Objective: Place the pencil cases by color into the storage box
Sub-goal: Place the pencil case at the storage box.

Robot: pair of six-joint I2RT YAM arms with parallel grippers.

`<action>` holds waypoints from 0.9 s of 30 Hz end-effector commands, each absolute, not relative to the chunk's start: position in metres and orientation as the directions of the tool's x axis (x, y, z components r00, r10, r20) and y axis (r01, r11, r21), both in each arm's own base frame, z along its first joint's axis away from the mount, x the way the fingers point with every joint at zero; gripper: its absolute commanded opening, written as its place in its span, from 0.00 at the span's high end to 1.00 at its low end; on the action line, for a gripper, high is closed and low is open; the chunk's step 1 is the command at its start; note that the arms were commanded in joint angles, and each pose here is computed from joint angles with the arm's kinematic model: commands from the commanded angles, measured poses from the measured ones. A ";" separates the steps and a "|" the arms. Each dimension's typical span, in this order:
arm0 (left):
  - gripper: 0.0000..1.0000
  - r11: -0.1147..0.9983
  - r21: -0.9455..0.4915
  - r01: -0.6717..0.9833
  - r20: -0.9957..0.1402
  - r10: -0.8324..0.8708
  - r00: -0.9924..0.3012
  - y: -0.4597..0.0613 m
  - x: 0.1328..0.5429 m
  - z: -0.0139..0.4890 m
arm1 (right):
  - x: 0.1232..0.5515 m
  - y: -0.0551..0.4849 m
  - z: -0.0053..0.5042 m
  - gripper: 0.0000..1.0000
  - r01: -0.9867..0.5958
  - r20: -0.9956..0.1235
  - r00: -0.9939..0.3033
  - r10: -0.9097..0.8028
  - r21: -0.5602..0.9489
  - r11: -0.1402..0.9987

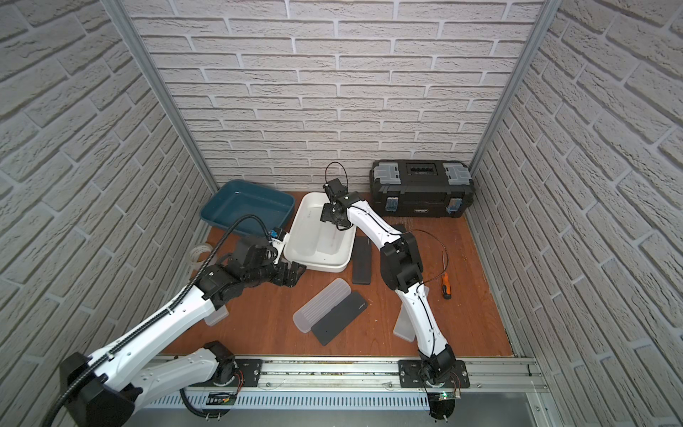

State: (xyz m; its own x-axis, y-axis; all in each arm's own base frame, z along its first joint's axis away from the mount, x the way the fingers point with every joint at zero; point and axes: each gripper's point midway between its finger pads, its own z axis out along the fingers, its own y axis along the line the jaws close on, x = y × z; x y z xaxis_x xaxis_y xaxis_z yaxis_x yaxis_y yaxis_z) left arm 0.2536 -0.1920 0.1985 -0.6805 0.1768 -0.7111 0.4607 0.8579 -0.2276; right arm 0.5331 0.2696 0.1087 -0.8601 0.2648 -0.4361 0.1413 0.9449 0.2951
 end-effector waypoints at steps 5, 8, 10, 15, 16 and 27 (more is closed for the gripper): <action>0.02 0.857 -0.254 0.449 -0.729 0.135 -0.671 -0.192 0.258 0.204 | 0.556 0.274 0.110 0.34 0.121 -0.468 -0.843 0.264 0.313 0.942; 0.02 0.860 -0.249 0.445 -0.732 0.134 -0.668 -0.190 0.258 0.205 | 0.556 0.270 0.102 0.34 0.134 -0.460 -0.847 0.266 0.299 0.945; 0.02 0.860 -0.248 0.445 -0.734 0.133 -0.666 -0.190 0.257 0.206 | 0.557 0.268 0.099 0.34 0.138 -0.457 -0.849 0.266 0.295 0.946; 0.02 0.861 -0.246 0.445 -0.735 0.133 -0.664 -0.190 0.259 0.206 | 0.559 0.262 0.094 0.34 0.150 -0.454 -0.849 0.272 0.286 0.946; 0.02 0.861 -0.247 0.445 -0.735 0.133 -0.665 -0.190 0.259 0.206 | 0.560 0.261 0.092 0.34 0.153 -0.453 -0.849 0.273 0.284 0.947; 0.02 0.861 -0.251 0.442 -0.741 0.123 -0.660 -0.189 0.258 0.208 | 0.562 0.254 0.084 0.32 0.169 -0.447 -0.850 0.279 0.271 0.948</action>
State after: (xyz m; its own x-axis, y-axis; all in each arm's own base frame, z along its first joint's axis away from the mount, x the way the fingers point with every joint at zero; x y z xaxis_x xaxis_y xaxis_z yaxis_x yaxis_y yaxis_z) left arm 0.2549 -0.1894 0.2011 -0.6828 0.1523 -0.7146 0.4440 0.8632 -0.2403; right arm 0.5561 0.2586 0.0914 -0.8548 0.2893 -0.4308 0.1713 0.9410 0.2920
